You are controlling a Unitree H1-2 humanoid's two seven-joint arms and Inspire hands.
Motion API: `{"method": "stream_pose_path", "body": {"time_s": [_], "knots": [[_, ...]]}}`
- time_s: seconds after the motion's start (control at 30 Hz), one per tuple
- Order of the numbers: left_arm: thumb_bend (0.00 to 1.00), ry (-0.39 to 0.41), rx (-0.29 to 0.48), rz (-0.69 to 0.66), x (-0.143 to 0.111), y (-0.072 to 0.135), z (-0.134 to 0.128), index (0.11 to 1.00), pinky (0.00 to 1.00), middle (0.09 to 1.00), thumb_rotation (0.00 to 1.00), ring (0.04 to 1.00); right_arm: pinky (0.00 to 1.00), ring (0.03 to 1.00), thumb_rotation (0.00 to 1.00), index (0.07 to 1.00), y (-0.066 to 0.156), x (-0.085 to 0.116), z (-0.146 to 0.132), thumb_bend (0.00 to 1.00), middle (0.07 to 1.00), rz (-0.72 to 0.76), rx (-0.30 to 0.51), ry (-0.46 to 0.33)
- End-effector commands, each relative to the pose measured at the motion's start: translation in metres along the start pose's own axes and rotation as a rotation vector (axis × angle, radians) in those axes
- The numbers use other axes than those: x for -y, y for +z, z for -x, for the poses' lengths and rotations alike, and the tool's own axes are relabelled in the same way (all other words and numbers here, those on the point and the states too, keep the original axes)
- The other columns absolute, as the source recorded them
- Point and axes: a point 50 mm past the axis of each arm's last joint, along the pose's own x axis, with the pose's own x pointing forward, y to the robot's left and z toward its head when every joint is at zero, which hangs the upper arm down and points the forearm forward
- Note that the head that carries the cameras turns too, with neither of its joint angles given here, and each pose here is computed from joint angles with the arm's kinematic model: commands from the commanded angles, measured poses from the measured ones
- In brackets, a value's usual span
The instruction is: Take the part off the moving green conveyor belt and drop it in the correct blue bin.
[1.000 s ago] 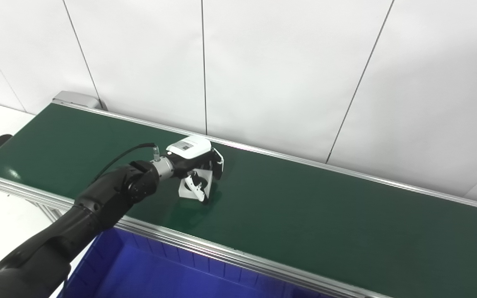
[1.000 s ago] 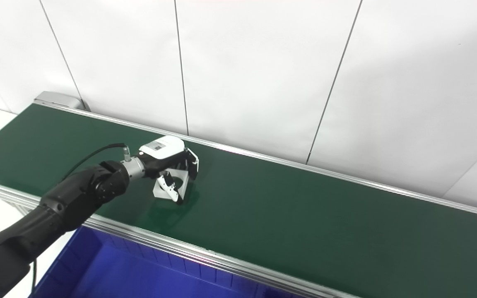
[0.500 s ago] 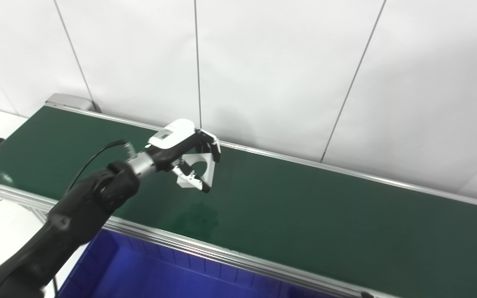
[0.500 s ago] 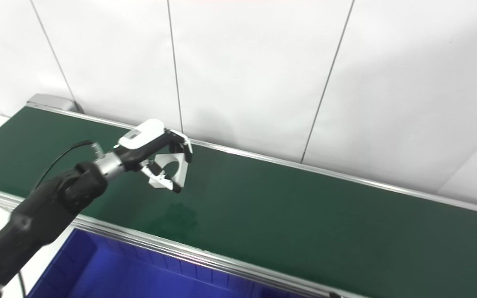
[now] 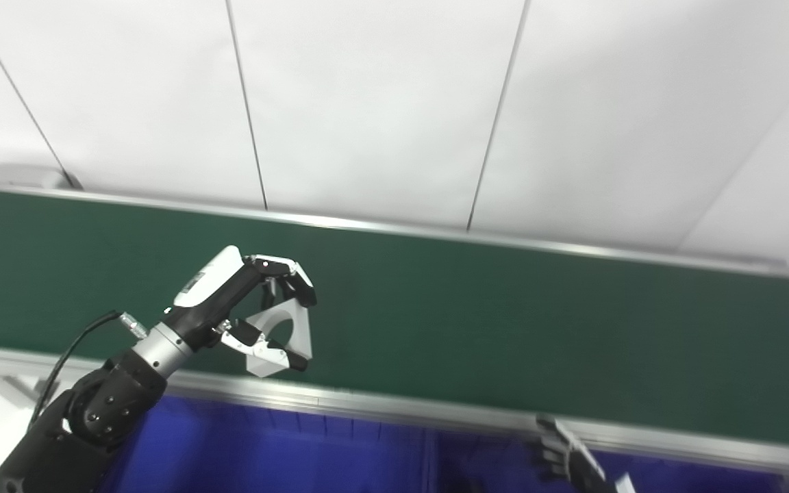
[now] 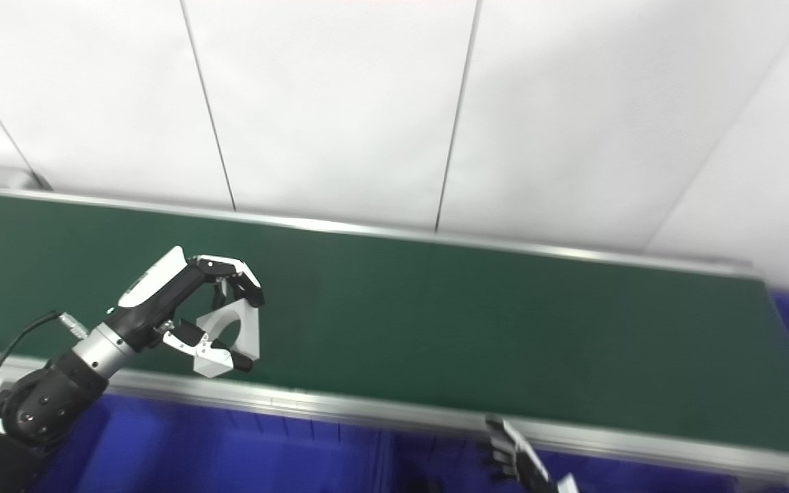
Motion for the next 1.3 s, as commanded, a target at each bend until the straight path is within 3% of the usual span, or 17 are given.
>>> {"method": "stream_pose_path", "body": {"time_s": [0.0, 0.27, 0.4, 0.47, 0.53, 0.77, 1.07, 1.1, 1.17, 1.2, 1.27], "knots": [[0.50, 0.009, 0.072, 0.028, 0.000, 0.012, -0.003, 0.501, 0.32, 0.505, 0.00, 0.402, 0.60, 0.680, 0.35, 0.881, 0.015, 0.004, -0.006, 0.81, 0.755, -0.005, 0.102, -0.030], [0.50, -0.111, 0.021, 0.134, 0.040, 0.011, 0.017, 0.491, 0.35, 0.509, 0.00, 0.418, 0.60, 0.692, 0.38, 0.886, 0.021, 0.004, -0.010, 0.82, 0.758, -0.001, 0.123, -0.038], [0.50, -0.159, -0.013, 0.120, 0.054, 0.009, 0.025, 0.491, 0.26, 0.477, 0.00, 0.443, 0.59, 0.679, 0.37, 0.881, 0.024, 0.004, -0.012, 0.82, 0.755, -0.006, 0.131, -0.046], [0.50, -0.184, -0.019, 0.134, 0.060, 0.007, 0.028, 0.493, 0.29, 0.498, 0.00, 0.404, 0.59, 0.679, 0.37, 0.882, 0.025, 0.005, -0.012, 0.82, 0.758, -0.007, 0.132, -0.046], [0.50, -0.219, -0.048, 0.147, 0.065, 0.004, 0.031, 0.489, 0.37, 0.496, 0.00, 0.429, 0.59, 0.682, 0.37, 0.884, 0.025, 0.005, -0.013, 0.81, 0.762, -0.009, 0.133, -0.044], [0.50, -0.372, -0.130, 0.112, 0.073, 0.003, 0.033, 0.487, 0.43, 0.505, 0.00, 0.443, 0.59, 0.683, 0.36, 0.882, 0.028, 0.007, -0.012, 0.81, 0.760, -0.003, 0.136, -0.042], [0.50, -0.503, -0.204, 0.020, 0.092, -0.005, 0.028, 0.476, 0.53, 0.515, 0.00, 0.469, 0.59, 0.682, 0.36, 0.884, 0.030, 0.007, -0.011, 0.81, 0.759, -0.014, 0.137, -0.037], [0.50, -0.511, -0.206, 0.018, 0.093, -0.005, 0.028, 0.477, 0.56, 0.518, 0.00, 0.558, 0.59, 0.680, 0.36, 0.885, 0.030, 0.007, -0.011, 0.81, 0.759, -0.013, 0.137, -0.038], [0.51, -0.521, -0.203, -0.008, 0.096, -0.006, 0.028, 0.483, 0.59, 0.514, 0.00, 0.620, 0.59, 0.680, 0.36, 0.886, 0.031, 0.007, -0.011, 0.81, 0.759, -0.012, 0.136, -0.038], [0.51, -0.524, -0.201, -0.022, 0.097, -0.006, 0.028, 0.493, 0.60, 0.595, 0.03, 0.647, 0.58, 0.679, 0.37, 0.885, 0.031, 0.007, -0.011, 0.81, 0.759, -0.013, 0.136, -0.039], [0.50, -0.540, -0.207, -0.050, 0.096, -0.005, 0.028, 0.497, 0.62, 0.666, 0.06, 0.677, 0.58, 0.680, 0.36, 0.885, 0.031, 0.007, -0.011, 0.81, 0.760, -0.013, 0.136, -0.039]]}}
